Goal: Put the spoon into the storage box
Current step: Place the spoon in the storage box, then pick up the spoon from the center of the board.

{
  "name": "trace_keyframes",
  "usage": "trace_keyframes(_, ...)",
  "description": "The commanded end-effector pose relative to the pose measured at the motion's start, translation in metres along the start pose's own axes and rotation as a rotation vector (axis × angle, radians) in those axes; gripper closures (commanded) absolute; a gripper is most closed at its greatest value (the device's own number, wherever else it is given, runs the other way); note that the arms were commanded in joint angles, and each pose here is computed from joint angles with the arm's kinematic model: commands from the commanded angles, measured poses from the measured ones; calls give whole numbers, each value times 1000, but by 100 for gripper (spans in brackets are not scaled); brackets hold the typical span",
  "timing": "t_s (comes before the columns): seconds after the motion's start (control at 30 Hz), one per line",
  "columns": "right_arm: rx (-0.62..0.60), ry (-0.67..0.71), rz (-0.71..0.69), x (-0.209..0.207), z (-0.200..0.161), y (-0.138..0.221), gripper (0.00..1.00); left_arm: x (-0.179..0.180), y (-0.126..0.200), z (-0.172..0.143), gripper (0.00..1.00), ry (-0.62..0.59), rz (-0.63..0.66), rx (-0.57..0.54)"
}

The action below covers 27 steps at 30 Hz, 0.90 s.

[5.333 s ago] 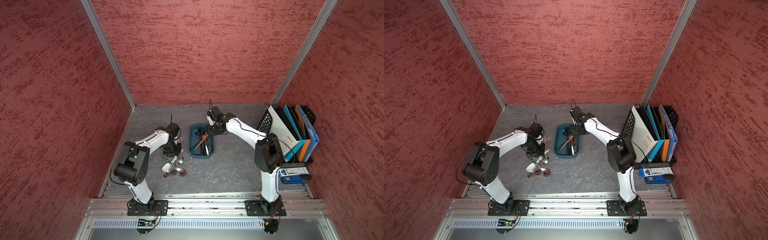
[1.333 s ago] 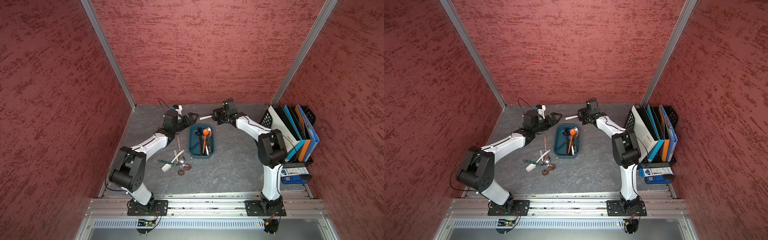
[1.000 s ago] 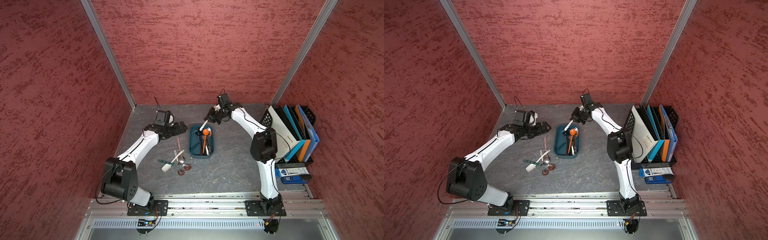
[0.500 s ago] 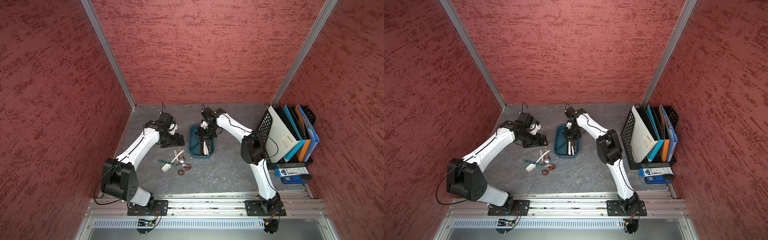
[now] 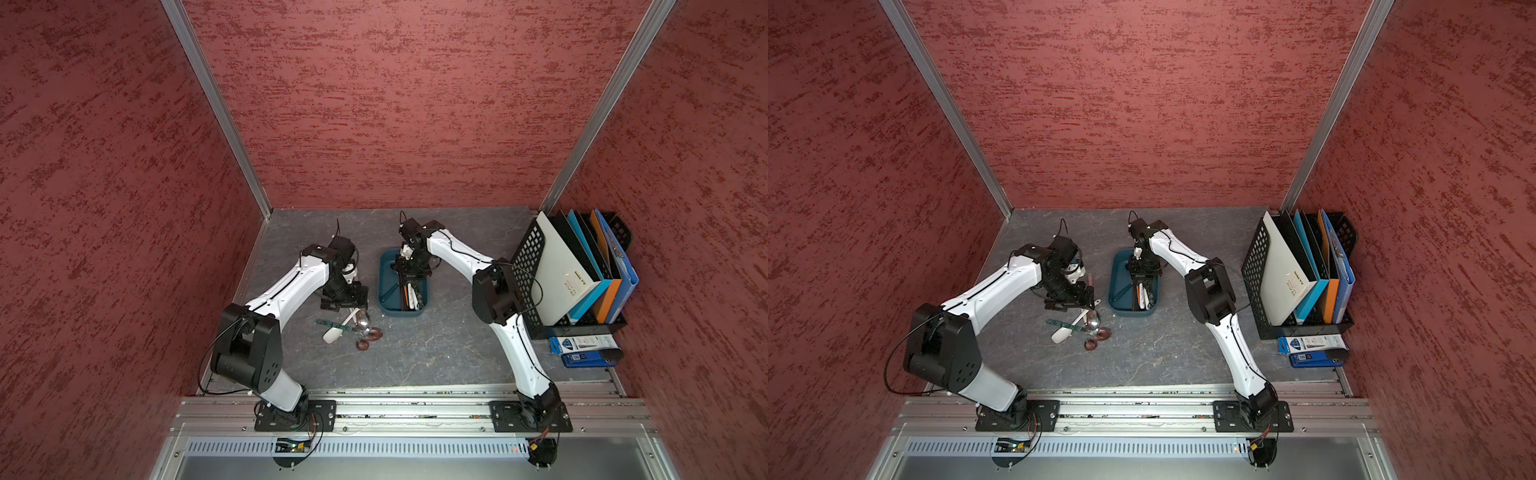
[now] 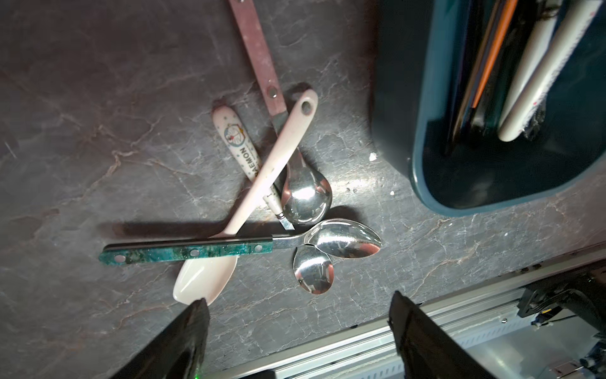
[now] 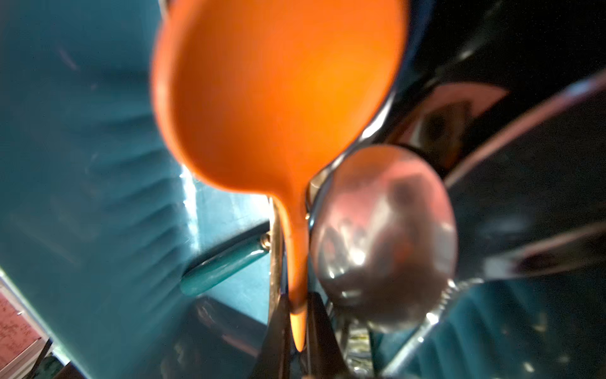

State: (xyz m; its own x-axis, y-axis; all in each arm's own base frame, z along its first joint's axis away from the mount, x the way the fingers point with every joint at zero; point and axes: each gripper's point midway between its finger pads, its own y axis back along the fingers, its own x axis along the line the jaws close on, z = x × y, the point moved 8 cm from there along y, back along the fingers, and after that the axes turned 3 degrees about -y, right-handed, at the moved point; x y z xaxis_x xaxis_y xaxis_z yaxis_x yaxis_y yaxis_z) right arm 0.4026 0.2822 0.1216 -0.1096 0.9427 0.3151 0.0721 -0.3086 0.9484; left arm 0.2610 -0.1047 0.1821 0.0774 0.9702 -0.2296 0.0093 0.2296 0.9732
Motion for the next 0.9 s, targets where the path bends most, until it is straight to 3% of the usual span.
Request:
trace_keyframes(0.0,-57,8,-56,-5,5,11,80,17,-3,-4,11,179,2,13)
trace_keyframes(0.17,-72,40,-54,-2,-1,29,66,28,-6,-8,14,420,-17,-30)
trace_keyframes(0.4,-107,94,9,8,-8,55,63,53,-9,-16,22,736,-55,-131)
trace_keyframes(0.67,-146,136,59,18,-11,78,62,70,-18,-14,31,918,-45,-169)
trace_keyframes(0.87,-169,167,103,25,-17,96,62,76,-31,-11,43,977,-13,-156)
